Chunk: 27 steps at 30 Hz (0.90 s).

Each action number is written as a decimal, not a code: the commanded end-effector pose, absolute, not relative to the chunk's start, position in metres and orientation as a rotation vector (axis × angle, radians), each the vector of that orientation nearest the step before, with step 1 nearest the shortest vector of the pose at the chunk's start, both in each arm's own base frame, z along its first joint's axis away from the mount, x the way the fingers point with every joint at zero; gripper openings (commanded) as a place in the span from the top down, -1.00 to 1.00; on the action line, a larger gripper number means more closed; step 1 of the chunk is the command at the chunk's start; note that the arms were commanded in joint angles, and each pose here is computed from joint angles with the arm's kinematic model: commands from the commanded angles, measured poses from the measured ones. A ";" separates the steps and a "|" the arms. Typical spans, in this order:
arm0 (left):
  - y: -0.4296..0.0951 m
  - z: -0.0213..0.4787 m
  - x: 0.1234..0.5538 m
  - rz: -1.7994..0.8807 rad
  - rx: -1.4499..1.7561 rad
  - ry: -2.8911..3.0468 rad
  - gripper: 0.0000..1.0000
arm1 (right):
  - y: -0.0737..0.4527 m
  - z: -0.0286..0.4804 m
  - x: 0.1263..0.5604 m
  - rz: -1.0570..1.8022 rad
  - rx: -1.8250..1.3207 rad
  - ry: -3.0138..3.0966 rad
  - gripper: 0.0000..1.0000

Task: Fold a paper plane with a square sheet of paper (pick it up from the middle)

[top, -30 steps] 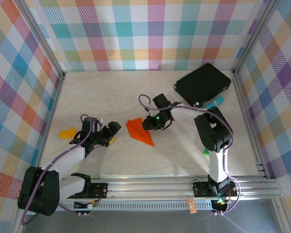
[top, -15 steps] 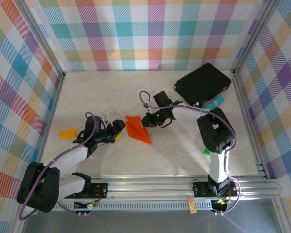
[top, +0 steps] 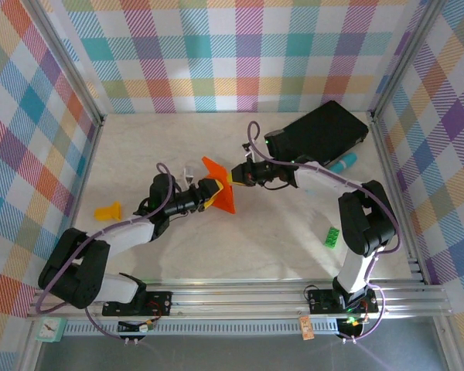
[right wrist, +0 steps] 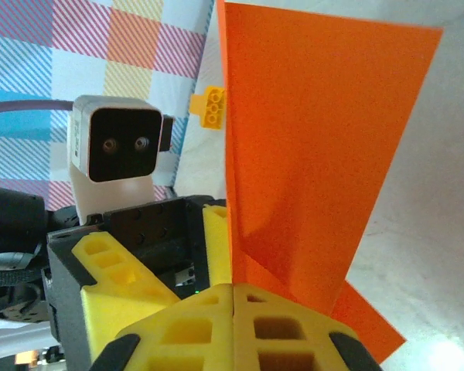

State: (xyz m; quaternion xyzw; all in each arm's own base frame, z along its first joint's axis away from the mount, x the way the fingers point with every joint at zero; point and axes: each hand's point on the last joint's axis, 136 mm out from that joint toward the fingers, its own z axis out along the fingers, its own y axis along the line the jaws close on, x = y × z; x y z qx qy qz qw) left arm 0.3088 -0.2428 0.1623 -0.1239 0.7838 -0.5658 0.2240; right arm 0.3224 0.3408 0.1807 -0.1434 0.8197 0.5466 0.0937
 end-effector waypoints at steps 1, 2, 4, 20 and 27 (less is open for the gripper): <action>-0.255 0.193 0.316 -1.636 -0.228 2.046 -0.15 | 0.344 0.203 0.313 1.731 -0.452 2.372 0.92; -0.256 0.192 0.316 -1.632 -0.224 2.049 -0.12 | 0.344 0.205 0.312 1.743 -0.450 2.368 0.92; -0.258 0.190 0.316 -1.630 -0.215 2.055 -0.05 | 0.343 0.207 0.313 1.760 -0.442 2.364 0.92; -0.256 0.204 0.309 -1.612 -0.145 2.007 0.53 | 0.337 0.200 0.315 1.782 -0.388 2.383 0.88; -0.254 0.203 0.310 -1.580 -0.146 2.021 0.68 | 0.328 0.197 0.318 1.753 -0.350 2.388 0.55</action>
